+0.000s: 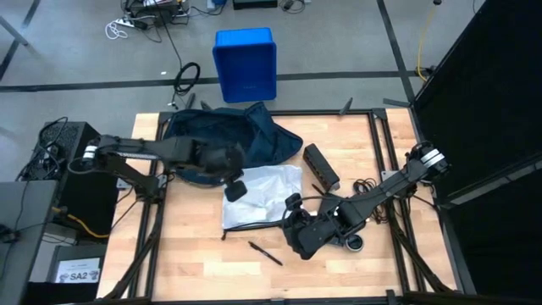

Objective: Unpack backpack
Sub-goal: Put the black pen into the white mesh envelope

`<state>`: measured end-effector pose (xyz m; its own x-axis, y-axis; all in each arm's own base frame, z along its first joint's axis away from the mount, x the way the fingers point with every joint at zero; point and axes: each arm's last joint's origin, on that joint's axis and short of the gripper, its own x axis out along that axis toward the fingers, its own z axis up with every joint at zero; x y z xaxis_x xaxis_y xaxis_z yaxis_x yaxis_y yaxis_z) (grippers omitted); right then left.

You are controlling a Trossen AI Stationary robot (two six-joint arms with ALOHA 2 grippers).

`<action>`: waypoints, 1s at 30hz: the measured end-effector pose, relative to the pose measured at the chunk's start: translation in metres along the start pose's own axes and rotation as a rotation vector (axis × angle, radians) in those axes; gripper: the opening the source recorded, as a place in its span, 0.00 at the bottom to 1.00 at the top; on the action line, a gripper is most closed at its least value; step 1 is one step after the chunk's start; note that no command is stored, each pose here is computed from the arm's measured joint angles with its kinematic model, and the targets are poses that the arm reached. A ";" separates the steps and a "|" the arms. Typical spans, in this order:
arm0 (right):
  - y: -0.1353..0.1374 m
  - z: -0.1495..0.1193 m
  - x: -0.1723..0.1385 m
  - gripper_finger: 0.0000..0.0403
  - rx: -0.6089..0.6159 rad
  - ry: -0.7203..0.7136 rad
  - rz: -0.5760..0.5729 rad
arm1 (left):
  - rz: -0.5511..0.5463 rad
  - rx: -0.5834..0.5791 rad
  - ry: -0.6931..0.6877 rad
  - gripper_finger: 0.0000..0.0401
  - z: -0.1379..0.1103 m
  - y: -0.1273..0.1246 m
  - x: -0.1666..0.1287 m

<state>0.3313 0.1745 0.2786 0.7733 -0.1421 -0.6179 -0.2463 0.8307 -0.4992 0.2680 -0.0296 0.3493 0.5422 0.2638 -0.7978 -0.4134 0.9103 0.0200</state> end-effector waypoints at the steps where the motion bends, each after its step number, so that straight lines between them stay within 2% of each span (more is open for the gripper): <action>1: 0.000 0.000 0.000 0.00 0.006 -0.001 -0.002 | 0.032 0.021 -0.030 0.00 -0.005 -0.008 -0.004; 5: -0.001 -0.001 0.000 0.00 0.015 0.008 0.000 | 0.112 0.119 -0.118 0.00 -0.037 -0.044 -0.014; 9: -0.001 -0.001 0.000 0.01 0.020 0.011 0.000 | 0.147 0.104 -0.181 0.00 -0.086 -0.069 -0.005; 12: -0.001 -0.001 0.000 0.01 0.021 0.011 -0.001 | 0.113 0.053 -0.166 0.00 -0.124 -0.079 0.010; 15: -0.001 -0.001 0.000 0.01 0.021 0.010 -0.001 | 0.003 0.006 -0.134 0.00 -0.151 -0.088 0.025; 19: -0.002 -0.001 0.001 0.00 0.023 0.011 -0.002 | -0.102 0.080 -0.130 0.00 -0.164 -0.099 0.039; 22: -0.004 -0.002 0.002 0.01 0.028 0.011 -0.006 | -0.088 0.202 -0.095 0.00 -0.170 -0.104 0.049; 25: -0.004 -0.001 0.002 0.02 0.032 0.010 -0.006 | -0.032 0.314 -0.029 0.00 -0.174 -0.112 0.059; 30: -0.004 -0.001 0.002 0.02 0.039 0.009 -0.005 | 0.204 0.486 0.144 0.00 -0.177 -0.123 0.061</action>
<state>0.3327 0.1704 0.2787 0.7690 -0.1513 -0.6211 -0.2190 0.8504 -0.4783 0.2224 -0.1815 0.1916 0.3669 0.4354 -0.8221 -0.0952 0.8967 0.4324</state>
